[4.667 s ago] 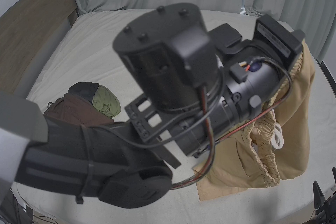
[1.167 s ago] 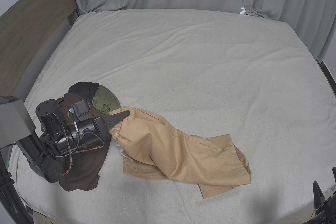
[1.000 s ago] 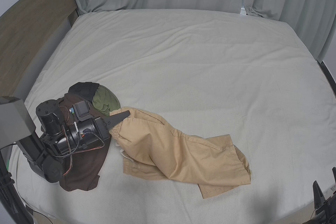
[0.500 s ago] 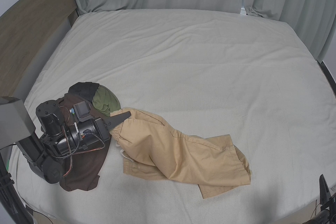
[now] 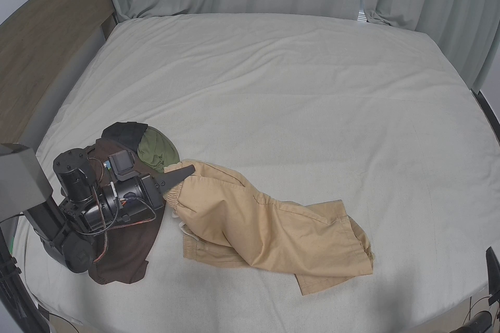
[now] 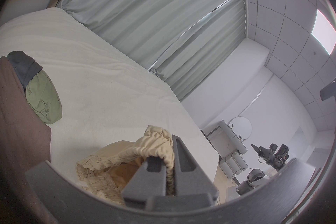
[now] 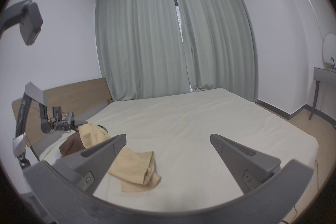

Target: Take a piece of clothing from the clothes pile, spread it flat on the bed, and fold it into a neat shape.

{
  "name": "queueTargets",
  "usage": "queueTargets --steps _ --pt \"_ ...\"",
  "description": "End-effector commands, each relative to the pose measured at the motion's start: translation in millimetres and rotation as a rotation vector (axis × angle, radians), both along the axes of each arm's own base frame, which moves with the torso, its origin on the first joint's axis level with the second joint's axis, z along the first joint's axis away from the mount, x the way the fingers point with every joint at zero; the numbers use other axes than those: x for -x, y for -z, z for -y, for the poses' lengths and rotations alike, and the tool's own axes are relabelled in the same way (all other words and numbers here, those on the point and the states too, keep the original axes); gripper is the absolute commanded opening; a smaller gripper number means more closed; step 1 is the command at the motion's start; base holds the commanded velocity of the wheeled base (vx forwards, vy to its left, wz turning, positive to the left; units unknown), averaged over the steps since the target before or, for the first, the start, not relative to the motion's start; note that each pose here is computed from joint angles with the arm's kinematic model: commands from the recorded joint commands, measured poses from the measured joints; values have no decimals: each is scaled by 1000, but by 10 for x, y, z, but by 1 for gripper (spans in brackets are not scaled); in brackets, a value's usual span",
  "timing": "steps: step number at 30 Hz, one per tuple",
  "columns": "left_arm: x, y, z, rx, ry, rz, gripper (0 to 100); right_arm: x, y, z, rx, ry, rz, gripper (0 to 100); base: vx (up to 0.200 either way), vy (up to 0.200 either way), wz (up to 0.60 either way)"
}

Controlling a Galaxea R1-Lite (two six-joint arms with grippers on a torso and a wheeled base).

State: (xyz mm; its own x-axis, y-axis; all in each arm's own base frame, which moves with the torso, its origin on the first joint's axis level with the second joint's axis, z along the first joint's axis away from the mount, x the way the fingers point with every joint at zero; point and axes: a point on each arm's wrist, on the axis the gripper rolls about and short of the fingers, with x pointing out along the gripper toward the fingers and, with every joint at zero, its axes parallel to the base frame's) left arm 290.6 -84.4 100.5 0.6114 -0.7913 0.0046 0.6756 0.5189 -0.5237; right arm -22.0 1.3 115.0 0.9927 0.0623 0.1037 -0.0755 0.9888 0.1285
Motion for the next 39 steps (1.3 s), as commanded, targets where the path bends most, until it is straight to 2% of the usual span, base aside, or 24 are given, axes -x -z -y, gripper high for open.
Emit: queueTargets --steps 1,3,4,6,9,22,32,33,39 --pt "-3 1 1 0 0 0 0 -97 -275 3 -36 -48 -38 100 0 0 0" --pt "-7 -1 -3 1 -2 1 0 -133 -326 2 -70 -55 -58 100 0 0 0" --pt "-7 -1 -3 1 -2 1 0 -184 -369 -2 -126 -64 -88 100 0 0 0" --pt "-12 5 -2 0 -2 0 0 -244 -432 -8 -183 -82 -119 100 0 0 0" --pt "-20 4 -5 1 -3 1 0 -324 -514 -17 -216 -109 -136 100 0 0 0" --pt "-25 21 -13 -2 -6 -3 0 -698 -752 -73 -210 -228 -148 100 0 0 0" --pt "-13 29 -1 -4 -2 -7 0 -957 -832 -142 -199 -395 -231 100 0 0 0" --pt "-9 37 7 -5 1 -8 0 -1012 -886 -160 -197 -450 -239 100 0 0 0" --pt "-6 32 16 -7 3 -5 0 -1110 -1092 -200 -186 -556 -217 100 0 0 0"
